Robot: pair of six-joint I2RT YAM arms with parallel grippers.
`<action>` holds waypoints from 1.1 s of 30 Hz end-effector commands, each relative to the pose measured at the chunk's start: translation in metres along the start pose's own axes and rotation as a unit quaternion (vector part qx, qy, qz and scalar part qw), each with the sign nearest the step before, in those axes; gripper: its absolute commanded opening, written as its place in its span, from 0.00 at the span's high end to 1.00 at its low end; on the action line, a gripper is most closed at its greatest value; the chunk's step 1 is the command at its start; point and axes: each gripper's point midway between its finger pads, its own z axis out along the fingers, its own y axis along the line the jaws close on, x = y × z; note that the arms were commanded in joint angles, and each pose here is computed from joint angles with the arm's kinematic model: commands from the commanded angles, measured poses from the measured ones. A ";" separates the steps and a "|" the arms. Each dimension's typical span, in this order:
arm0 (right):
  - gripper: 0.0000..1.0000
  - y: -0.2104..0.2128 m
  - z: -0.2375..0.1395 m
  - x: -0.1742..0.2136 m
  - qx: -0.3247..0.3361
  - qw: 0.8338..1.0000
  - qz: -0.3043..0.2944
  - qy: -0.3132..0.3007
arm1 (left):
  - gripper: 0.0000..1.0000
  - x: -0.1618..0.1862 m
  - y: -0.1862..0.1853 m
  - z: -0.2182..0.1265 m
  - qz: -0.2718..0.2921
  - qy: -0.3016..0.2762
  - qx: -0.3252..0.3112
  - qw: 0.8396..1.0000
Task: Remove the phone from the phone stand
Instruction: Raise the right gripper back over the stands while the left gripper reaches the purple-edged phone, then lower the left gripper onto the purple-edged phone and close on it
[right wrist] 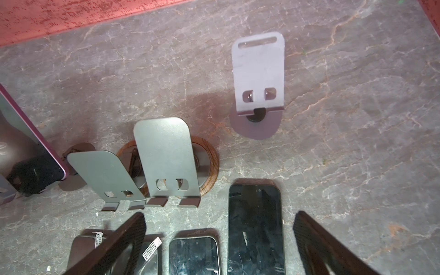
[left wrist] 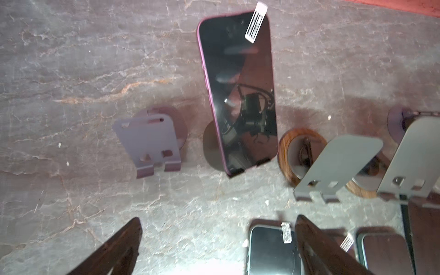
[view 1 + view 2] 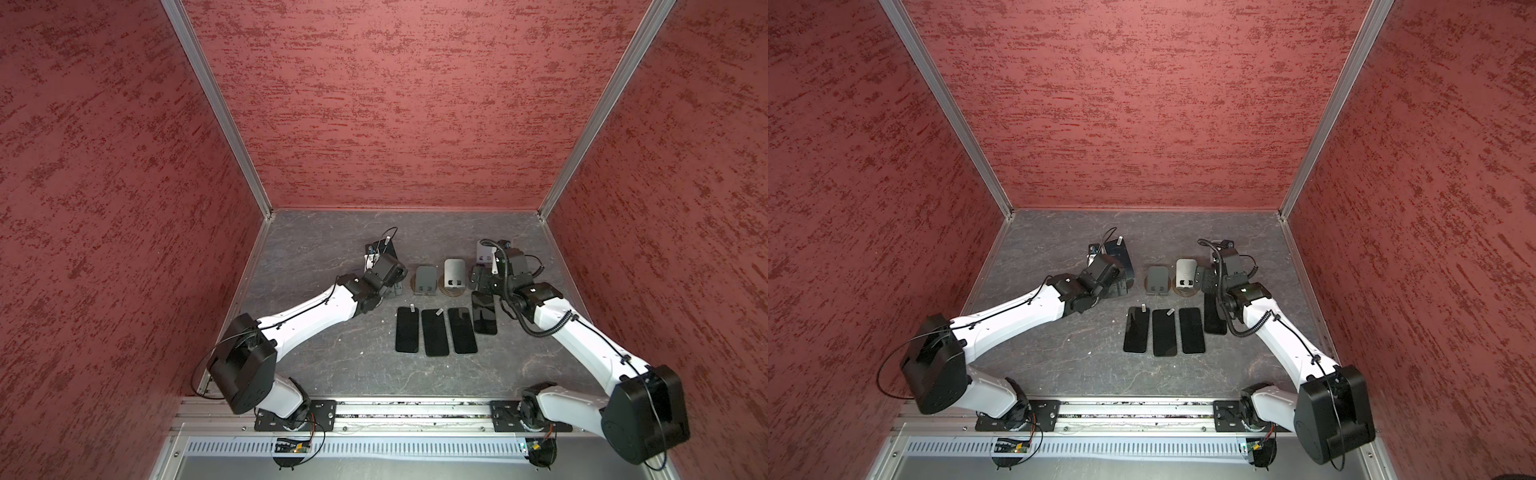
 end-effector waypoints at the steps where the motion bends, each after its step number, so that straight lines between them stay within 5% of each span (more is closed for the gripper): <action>1: 0.01 -0.003 -0.004 -0.009 0.004 1.000 0.002 -0.031 | 0.00 -0.001 0.005 0.003 -0.001 0.013 -0.046 0.999; 17: 0.01 -0.012 0.001 0.010 0.010 0.999 -0.016 -0.028 | 0.00 -0.037 -0.024 0.033 -0.031 -0.011 -0.109 0.994; 33: 0.01 -0.014 0.010 0.022 0.011 0.999 -0.029 -0.017 | 0.00 -0.038 -0.019 0.088 -0.051 0.036 -0.132 0.989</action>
